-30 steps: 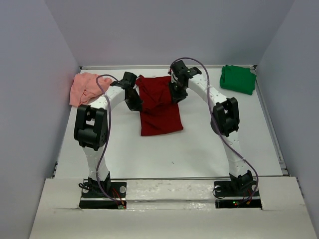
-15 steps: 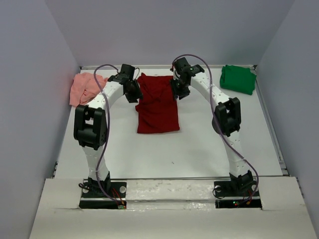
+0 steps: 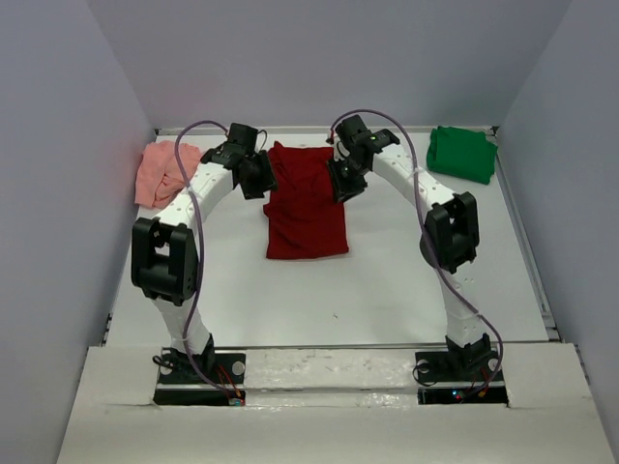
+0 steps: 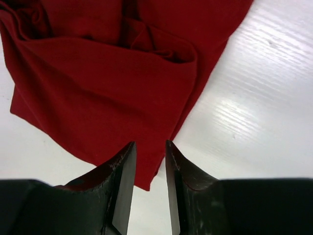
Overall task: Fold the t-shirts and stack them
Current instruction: Fold the folded rectangular tshirt in 1/3 of the way
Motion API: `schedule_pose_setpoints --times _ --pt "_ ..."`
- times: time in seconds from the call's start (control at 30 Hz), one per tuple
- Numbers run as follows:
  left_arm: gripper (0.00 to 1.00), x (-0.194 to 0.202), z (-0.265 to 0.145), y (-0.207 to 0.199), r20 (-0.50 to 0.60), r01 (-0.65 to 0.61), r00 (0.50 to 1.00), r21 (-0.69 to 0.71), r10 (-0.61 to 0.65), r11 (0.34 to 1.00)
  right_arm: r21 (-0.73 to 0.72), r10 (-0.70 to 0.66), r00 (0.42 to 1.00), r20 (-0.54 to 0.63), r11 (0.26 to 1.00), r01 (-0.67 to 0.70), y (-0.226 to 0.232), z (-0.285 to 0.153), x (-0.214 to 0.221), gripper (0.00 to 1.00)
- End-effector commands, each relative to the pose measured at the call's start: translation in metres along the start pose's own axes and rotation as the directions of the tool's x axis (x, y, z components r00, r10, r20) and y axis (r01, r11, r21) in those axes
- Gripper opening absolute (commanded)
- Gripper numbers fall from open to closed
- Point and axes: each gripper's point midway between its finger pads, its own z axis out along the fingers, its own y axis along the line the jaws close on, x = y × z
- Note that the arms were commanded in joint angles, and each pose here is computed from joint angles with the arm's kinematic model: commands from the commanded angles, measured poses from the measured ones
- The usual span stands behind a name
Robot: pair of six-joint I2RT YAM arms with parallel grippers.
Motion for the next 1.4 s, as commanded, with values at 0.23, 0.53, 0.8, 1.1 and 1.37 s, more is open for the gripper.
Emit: schedule_pose_setpoints --times 0.23,0.53,0.8,1.1,1.37 --pt "0.53 0.008 -0.006 -0.027 -0.058 -0.084 0.994 0.09 0.09 0.992 0.028 -0.02 0.999 0.03 0.999 0.019 0.008 0.01 -0.029 0.52" --pt "0.03 0.023 -0.016 -0.033 -0.048 -0.119 0.991 0.053 0.121 0.992 -0.024 0.073 0.996 0.047 0.997 -0.072 0.024 0.001 -0.018 0.0" --pt "0.0 0.062 0.004 -0.024 -0.056 -0.149 0.988 -0.038 0.147 0.988 0.034 0.076 0.997 0.023 0.996 -0.077 0.006 0.007 0.02 0.0" --pt "0.0 0.056 0.035 -0.024 -0.06 -0.178 0.983 -0.093 0.173 0.98 -0.01 0.084 0.996 0.01 0.996 -0.084 0.014 0.024 0.011 0.0" --pt "0.0 0.044 0.059 -0.028 -0.093 -0.178 0.981 -0.102 0.169 0.979 -0.035 0.079 0.997 -0.014 0.996 -0.079 0.019 0.04 -0.002 0.0"
